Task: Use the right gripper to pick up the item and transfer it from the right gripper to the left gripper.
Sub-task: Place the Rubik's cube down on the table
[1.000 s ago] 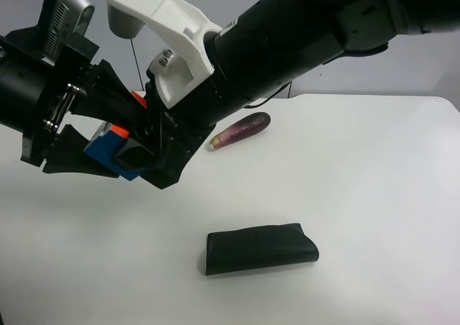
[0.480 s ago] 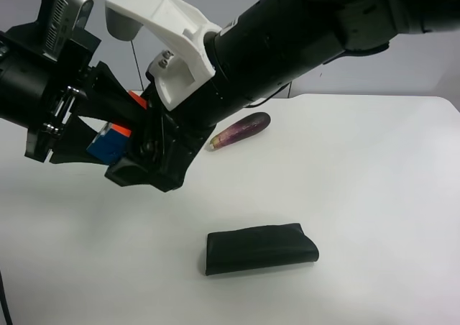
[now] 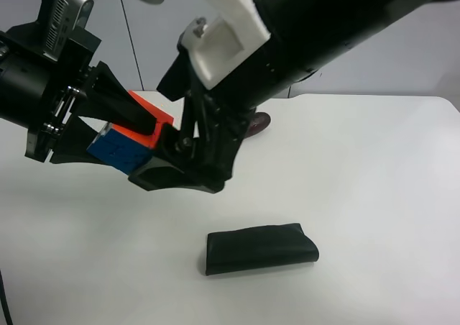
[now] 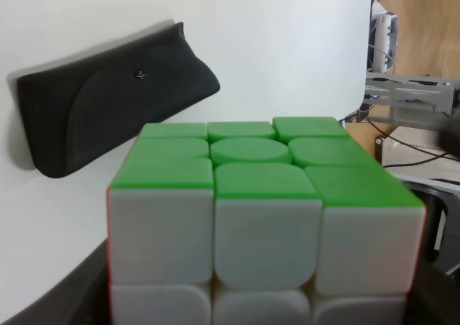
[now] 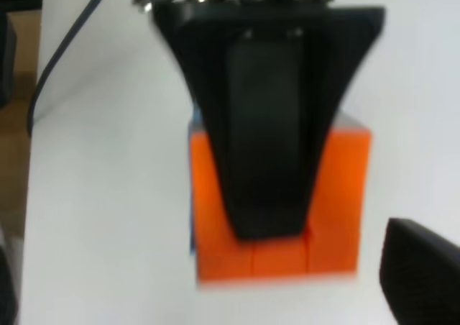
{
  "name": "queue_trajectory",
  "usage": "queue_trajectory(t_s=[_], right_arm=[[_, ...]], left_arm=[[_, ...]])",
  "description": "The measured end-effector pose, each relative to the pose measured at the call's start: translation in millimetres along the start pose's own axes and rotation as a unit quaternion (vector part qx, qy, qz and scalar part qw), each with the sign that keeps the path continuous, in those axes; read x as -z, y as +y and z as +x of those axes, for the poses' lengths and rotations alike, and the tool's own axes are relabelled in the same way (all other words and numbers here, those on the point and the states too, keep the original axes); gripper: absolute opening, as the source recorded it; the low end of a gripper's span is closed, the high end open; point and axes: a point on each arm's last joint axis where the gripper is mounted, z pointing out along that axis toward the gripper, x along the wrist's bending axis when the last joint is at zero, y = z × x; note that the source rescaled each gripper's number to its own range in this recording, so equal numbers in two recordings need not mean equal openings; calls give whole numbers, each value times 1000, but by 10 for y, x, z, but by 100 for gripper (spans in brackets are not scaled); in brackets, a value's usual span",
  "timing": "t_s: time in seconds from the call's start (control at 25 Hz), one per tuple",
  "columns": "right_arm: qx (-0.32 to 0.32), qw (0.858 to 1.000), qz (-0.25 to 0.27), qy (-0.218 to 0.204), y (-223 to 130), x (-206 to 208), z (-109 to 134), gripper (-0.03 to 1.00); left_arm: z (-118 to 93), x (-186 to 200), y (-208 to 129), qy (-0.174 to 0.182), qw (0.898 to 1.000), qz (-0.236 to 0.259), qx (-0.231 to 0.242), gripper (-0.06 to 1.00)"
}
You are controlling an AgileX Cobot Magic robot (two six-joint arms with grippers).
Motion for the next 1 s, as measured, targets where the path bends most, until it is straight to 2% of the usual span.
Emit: queue_trajectory(t_s=[0.32, 0.48, 0.6, 0.84, 1.0], right_arm=[[-25, 994, 109, -1, -179, 620, 254, 100], [-45, 989, 143, 3, -253, 811, 352, 100], [-58, 988, 146, 3, -277, 950, 425, 100], [-85, 990, 109, -29, -319, 1302, 579, 100], [-113, 987, 105, -34, -600, 1410, 767, 100]], left_arm=[[0, 0, -1, 0, 1000, 1, 0, 1], [0, 0, -2, 0, 1000, 1, -1, 1], [-2, 0, -10, -1, 1000, 5, -4, 1], [-5, 0, -22, -3, 1000, 12, -5, 1], [-5, 0, -23, -3, 1000, 13, -6, 1]])
